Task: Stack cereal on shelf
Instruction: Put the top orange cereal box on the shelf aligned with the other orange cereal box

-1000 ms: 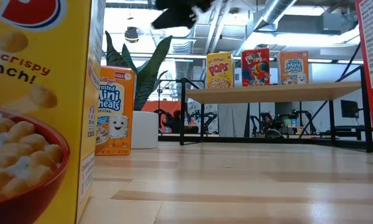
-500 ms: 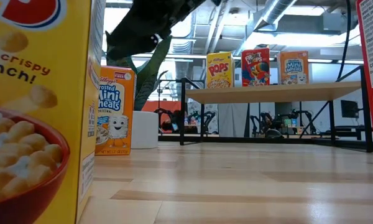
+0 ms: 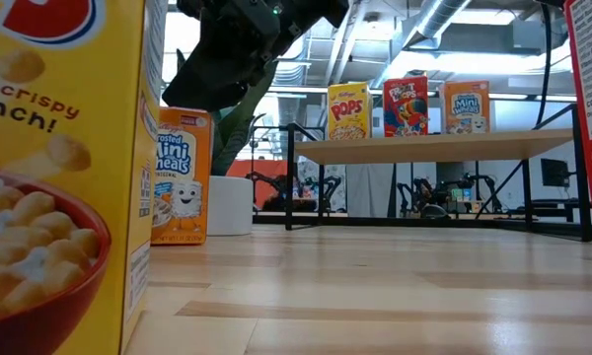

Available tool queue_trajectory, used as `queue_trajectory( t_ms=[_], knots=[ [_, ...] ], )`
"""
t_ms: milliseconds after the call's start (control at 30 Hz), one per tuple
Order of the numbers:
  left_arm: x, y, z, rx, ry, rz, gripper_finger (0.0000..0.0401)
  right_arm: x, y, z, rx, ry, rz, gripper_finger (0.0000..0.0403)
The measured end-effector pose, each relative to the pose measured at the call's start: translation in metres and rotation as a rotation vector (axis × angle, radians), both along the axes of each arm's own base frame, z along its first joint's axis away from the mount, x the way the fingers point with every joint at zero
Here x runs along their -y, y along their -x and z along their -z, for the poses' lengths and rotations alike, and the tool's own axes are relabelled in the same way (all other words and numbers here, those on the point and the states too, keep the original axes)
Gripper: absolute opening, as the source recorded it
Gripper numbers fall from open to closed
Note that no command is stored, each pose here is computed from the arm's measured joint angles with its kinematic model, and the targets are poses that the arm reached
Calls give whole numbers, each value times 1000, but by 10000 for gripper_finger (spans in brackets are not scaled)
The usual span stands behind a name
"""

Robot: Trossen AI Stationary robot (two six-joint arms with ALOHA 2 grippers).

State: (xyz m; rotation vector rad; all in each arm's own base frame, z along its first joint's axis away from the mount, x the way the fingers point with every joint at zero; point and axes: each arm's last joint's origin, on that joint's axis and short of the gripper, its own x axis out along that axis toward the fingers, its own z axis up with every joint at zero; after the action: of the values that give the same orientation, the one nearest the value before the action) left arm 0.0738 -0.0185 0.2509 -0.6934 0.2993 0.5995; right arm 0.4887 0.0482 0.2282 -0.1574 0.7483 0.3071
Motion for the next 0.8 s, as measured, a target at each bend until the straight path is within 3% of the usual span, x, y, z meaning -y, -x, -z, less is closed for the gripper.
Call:
queue_trajectory(
  t_ms=[333,800],
  knots=[
    [0,0,0,0,0,-1,293,1,5,-15,32,11,18,322],
    [0,0,0,-1,-1,-2,293,5,5,-13,14,13,27,322]
  ],
)
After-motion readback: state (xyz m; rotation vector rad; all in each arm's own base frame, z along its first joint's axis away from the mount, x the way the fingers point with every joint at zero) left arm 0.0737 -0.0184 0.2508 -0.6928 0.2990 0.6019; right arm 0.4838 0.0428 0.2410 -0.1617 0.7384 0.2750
